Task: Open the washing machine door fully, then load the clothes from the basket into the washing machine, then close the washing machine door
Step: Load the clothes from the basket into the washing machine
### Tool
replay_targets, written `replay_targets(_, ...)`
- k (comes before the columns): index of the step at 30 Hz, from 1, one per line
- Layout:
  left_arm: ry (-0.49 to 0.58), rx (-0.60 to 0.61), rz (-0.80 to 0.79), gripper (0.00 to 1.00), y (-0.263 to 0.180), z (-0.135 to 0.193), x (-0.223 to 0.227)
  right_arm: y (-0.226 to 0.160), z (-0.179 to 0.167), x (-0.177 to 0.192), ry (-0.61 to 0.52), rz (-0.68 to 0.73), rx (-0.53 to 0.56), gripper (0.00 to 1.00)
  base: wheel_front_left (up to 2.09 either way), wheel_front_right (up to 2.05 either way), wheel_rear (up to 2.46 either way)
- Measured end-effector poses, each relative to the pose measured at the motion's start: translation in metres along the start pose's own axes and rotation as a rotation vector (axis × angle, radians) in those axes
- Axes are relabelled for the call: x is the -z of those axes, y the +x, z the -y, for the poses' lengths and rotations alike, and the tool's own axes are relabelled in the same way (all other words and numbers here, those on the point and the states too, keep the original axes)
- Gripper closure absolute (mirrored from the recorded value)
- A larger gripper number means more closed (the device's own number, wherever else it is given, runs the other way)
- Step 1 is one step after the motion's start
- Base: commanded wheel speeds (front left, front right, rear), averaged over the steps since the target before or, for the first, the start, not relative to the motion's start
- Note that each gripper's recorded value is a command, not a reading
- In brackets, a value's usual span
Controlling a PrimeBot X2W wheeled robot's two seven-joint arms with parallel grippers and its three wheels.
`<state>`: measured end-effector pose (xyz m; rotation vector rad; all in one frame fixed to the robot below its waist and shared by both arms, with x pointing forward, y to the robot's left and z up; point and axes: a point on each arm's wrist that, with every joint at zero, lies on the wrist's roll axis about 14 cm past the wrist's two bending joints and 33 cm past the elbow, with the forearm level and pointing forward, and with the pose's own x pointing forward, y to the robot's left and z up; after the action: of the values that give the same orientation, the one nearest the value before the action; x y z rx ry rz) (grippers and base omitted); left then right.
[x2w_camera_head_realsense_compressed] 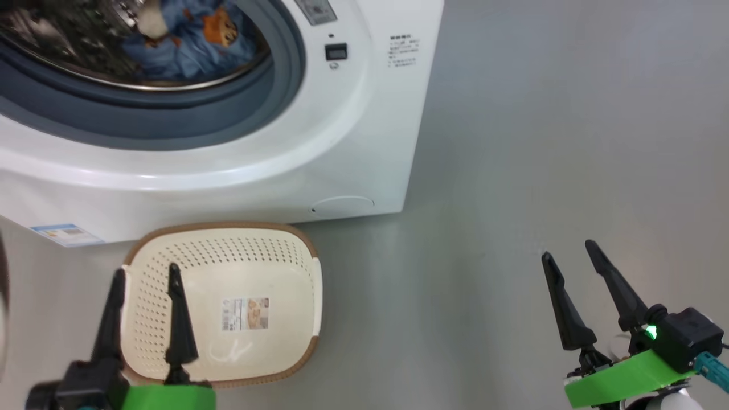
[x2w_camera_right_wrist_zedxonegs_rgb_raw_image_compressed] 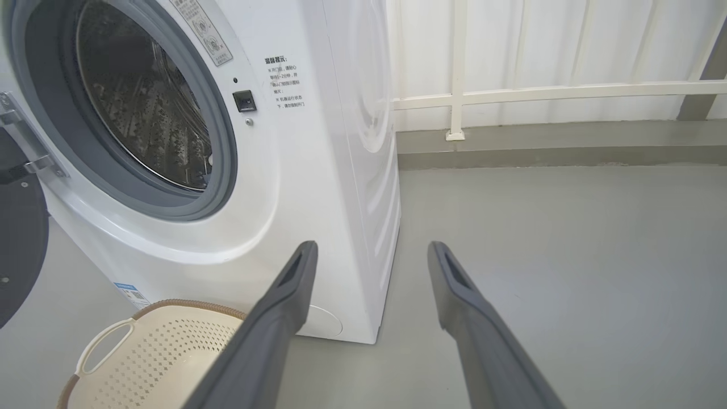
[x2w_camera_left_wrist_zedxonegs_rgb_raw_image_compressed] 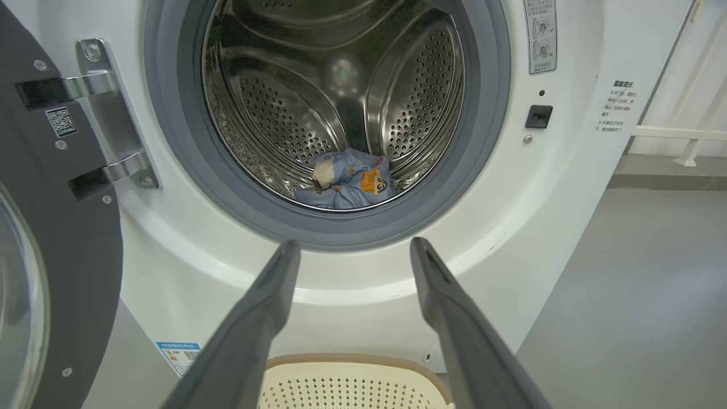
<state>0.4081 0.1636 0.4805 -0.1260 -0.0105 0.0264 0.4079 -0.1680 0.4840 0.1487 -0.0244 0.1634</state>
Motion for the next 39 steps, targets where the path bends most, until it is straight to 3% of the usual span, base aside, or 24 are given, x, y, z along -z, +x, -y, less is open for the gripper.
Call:
replay_targets(24,-0.009,0.028,0.070,0.00,-0.063,0.007,-0.033,-0.038,-0.031,-0.030,0.018,0.077,-0.045,0.00,0.00,0.00,0.00)
replay_targets(39,-0.006,0.037,0.057,0.00,-0.082,0.007,-0.033,-0.060,-0.028,-0.040,-0.006,0.096,-0.018,0.00,0.00,0.00,0.00)
